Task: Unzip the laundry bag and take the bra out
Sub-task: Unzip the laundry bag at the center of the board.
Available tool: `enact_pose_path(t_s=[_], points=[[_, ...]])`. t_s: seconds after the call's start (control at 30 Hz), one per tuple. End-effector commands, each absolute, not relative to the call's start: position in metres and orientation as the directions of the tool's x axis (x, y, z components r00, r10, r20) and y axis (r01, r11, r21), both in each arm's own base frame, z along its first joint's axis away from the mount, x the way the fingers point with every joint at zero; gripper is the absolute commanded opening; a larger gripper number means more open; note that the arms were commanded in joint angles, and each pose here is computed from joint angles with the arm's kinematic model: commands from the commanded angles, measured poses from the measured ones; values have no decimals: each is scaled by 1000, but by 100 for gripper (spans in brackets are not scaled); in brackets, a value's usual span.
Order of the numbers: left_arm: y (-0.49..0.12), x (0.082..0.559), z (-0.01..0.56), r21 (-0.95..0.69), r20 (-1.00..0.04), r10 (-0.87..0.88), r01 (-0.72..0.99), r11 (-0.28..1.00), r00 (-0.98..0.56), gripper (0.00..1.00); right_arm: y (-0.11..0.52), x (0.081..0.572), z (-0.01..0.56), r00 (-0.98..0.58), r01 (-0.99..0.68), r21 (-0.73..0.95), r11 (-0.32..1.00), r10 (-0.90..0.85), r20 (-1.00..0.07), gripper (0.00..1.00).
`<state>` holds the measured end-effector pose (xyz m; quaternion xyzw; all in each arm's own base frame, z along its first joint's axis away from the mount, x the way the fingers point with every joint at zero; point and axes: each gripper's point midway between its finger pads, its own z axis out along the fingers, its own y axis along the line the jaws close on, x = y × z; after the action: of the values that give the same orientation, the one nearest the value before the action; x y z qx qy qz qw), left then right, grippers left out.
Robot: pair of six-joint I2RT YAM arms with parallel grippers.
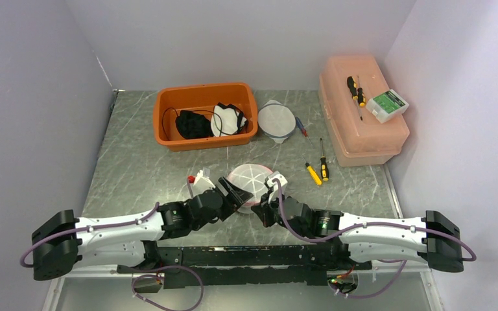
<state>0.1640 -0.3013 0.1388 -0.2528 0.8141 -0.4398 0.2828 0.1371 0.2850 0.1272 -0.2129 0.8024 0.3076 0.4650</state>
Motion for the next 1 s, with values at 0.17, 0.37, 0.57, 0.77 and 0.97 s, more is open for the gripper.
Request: enact_pose_path(t_s=[0.17, 0.37, 0.57, 0.77, 0.97], points=[[-309, 182, 142, -862, -235, -690, -181, 474, -685, 65, 298, 135, 145, -462, -654, 337, 677, -6, -887, 0], [-309, 192, 143, -858, -242, -693, -184, 479, -679, 45, 292, 134, 140, -471, -642, 338, 688, -7, -882, 0], [-308, 193, 140, -854, -240, -682, -183, 486, -691, 10, 278, 138, 126, -490, -596, 317, 738, -21, -872, 0], [-304, 192, 138, -843, -247, -640, -164, 512, -727, 2, 249, 156, 102, -535, -471, 275, 838, -24, -845, 0], [-298, 192, 139, -852, -240, -617, -142, 504, -750, 3, 225, 171, 112, -514, -375, 288, 881, 60, -855, 0]])
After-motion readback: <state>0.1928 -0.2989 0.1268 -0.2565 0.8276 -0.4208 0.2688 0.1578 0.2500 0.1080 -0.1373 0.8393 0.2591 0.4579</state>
